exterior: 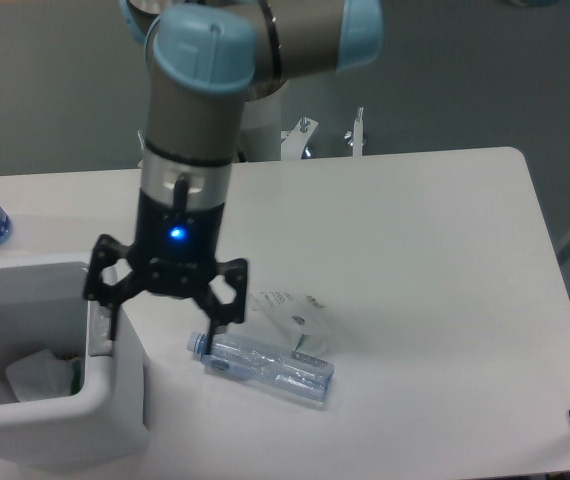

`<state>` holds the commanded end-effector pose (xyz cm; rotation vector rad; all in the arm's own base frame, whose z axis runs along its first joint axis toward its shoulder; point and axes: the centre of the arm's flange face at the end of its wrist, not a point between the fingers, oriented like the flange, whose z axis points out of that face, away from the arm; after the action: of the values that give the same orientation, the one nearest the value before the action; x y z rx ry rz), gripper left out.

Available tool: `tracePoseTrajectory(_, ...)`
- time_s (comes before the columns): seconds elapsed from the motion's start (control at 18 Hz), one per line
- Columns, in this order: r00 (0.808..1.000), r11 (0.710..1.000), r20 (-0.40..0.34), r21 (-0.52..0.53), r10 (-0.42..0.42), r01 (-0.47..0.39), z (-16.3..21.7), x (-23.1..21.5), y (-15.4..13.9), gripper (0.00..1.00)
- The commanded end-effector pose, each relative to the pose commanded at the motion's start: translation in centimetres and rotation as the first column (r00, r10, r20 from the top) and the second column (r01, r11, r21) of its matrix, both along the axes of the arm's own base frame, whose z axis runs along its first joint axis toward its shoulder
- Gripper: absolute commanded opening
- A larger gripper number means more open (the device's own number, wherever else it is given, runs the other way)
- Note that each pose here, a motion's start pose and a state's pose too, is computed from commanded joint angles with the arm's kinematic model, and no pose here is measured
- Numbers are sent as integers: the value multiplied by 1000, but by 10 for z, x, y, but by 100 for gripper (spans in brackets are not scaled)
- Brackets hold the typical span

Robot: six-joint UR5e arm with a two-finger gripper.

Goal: Open the trash can

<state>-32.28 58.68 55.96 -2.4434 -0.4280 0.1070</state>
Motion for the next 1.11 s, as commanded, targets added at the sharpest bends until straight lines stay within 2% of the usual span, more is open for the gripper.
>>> tracePoseTrajectory(0.11, 999, 1000, -39, -12, 17, -18, 5, -26, -19, 100)
tracePoseTrajectory(0.28, 988, 997, -152, -77, 15, -27, 16, -60, -59, 100)
tracePoseTrajectory(0.44, 966, 979, -237, -195, -103, 57, -4, -91, -88, 100)
tracePoseTrajectory(0.56, 951, 959, -255, -265, -173, 103, -7, -108, -119, 100)
tracePoseTrajectory(0.67, 934, 927, -250, -337, -255, 162, -13, -125, -147, 100)
tracePoseTrajectory(0.89, 883, 860, -257, -441, -393, 255, -22, -139, -184, 100)
tracePoseTrajectory(0.94, 869, 835, -253, -480, -426, 270, -27, -141, -193, 100)
tracePoseTrajectory(1.06, 825, 769, -245, -560, -510, 309, -33, -140, -203, 100)
tracePoseTrajectory(1.11, 810, 747, -237, -581, -536, 323, -36, -140, -207, 100)
